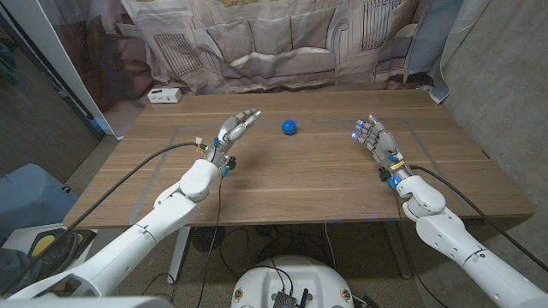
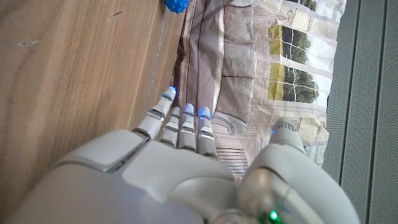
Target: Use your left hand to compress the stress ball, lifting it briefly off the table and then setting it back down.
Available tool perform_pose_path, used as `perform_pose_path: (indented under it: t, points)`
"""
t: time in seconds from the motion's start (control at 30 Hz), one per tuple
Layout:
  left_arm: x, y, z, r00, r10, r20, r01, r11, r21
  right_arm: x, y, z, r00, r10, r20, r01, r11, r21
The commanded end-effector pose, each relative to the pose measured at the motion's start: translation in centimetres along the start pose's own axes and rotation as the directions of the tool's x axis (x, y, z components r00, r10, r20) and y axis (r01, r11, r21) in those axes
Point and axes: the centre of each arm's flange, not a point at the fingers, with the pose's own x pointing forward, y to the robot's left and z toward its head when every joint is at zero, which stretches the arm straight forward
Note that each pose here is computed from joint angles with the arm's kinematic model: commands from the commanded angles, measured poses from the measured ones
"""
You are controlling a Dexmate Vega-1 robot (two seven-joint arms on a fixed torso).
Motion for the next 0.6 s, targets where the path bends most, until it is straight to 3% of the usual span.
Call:
perform_pose_path:
  t: [0.03,0.43,0.6]
  points:
    - [-2.0,0.3,-0.2,0.998,-0.043,0.046,0.049,0.989,-0.14,-0.1,0.7,-0.7,1.0,0.025,-0.003,-0.025,1.0,0.003]
    - [-2.0,-0.5,-2.2,0.991,-0.103,0.085,0.125,0.938,-0.324,0.4,1.2,-0.5,0.999,0.033,-0.001,-0.033,0.999,-0.017]
    - [-1.9,-0.4,-3.3,0.992,-0.091,0.086,0.117,0.918,-0.378,0.2,1.3,-0.4,1.0,0.028,-0.007,-0.029,0.999,-0.014]
